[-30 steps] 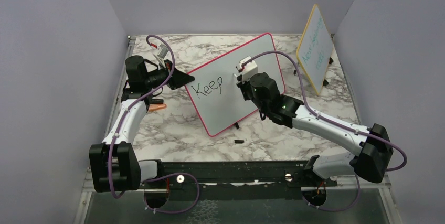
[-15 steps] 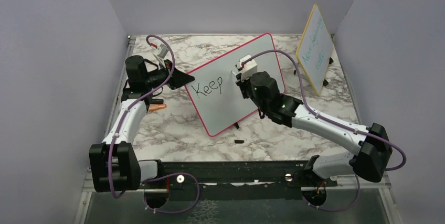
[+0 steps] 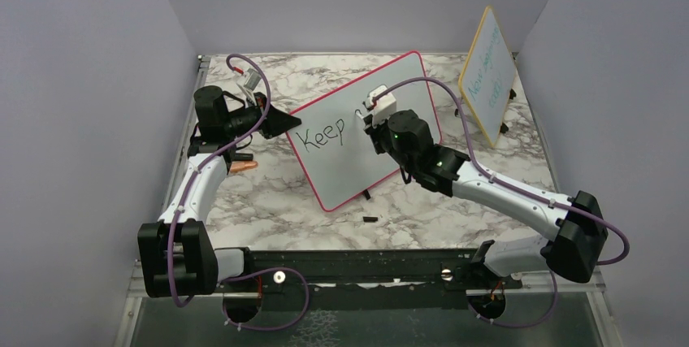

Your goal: Write a sentence on the whiteboard

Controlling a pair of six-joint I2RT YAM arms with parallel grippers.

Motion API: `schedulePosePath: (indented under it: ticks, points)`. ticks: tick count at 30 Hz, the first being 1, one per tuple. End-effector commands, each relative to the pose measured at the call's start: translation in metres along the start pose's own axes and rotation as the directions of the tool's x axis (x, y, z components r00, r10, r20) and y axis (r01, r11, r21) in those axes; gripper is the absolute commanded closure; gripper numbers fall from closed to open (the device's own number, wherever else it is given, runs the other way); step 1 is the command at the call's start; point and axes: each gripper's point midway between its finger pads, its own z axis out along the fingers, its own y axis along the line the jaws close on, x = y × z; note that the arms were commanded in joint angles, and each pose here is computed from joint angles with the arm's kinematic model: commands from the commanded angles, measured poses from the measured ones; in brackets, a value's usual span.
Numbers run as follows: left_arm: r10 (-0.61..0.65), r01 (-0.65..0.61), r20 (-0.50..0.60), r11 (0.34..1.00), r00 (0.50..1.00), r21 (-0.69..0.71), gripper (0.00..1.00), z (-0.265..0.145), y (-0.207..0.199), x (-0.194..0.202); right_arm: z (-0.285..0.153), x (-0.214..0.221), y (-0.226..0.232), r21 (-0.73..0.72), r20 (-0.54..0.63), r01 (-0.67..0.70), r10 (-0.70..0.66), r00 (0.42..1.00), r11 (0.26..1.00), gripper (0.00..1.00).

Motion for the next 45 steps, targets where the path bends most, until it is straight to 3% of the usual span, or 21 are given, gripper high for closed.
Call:
schedulePosePath:
  ticks: [1,22,45]
  points:
    - [0.000,-0.001,-0.046,0.999,0.999,-0.036,1.00,0.005,0.014,0.018,-0.003,0.011,0.009,-0.064,-0.060,0.014,-0.017,0.998,0.998,1.00]
    - [0.001,-0.003,-0.048,0.999,0.999,-0.038,1.00,0.005,0.014,0.018,-0.009,0.033,-0.007,0.011,-0.132,0.049,-0.048,0.990,0.999,0.99]
    - [-0.002,0.000,-0.050,0.999,0.999,-0.035,1.00,0.005,0.014,0.019,-0.002,0.011,-0.022,0.060,-0.042,-0.005,0.008,0.999,0.998,0.99]
